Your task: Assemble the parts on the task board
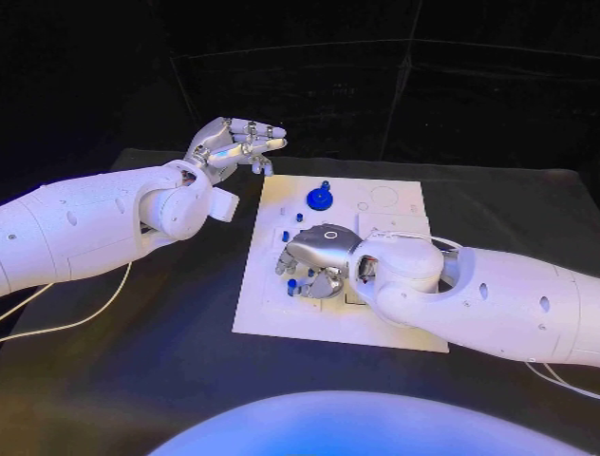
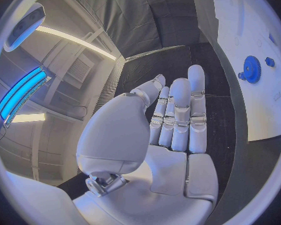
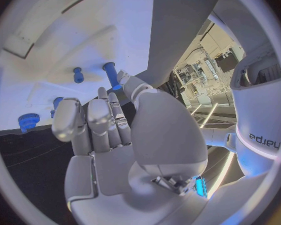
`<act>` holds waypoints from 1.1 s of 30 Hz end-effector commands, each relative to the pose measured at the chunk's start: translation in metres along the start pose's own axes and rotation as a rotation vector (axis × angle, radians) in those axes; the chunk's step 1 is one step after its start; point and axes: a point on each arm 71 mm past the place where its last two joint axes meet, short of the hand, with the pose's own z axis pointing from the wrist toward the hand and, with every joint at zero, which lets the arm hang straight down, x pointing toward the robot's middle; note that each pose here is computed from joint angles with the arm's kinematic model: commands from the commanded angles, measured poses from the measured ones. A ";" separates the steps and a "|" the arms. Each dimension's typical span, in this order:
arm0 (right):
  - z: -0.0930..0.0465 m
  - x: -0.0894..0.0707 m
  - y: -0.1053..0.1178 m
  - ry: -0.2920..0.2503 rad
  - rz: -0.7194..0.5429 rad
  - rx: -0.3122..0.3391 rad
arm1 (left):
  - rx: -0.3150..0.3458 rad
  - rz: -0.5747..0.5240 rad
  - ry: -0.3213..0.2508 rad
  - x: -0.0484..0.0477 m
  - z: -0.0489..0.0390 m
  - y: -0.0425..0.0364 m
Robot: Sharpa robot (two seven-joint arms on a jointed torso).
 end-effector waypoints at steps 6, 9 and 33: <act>-0.019 -0.010 -0.003 -0.134 0.035 -0.022 | 0.001 -0.009 0.009 0.0001 0.0000 -0.0013; -0.039 -0.015 -0.013 -0.182 0.096 0.010 | 0.001 -0.008 0.007 -0.0009 -0.0004 -0.0013; -0.168 -0.013 -0.112 -0.124 0.317 0.706 | -0.001 -0.009 0.013 0.0014 -0.0005 -0.0008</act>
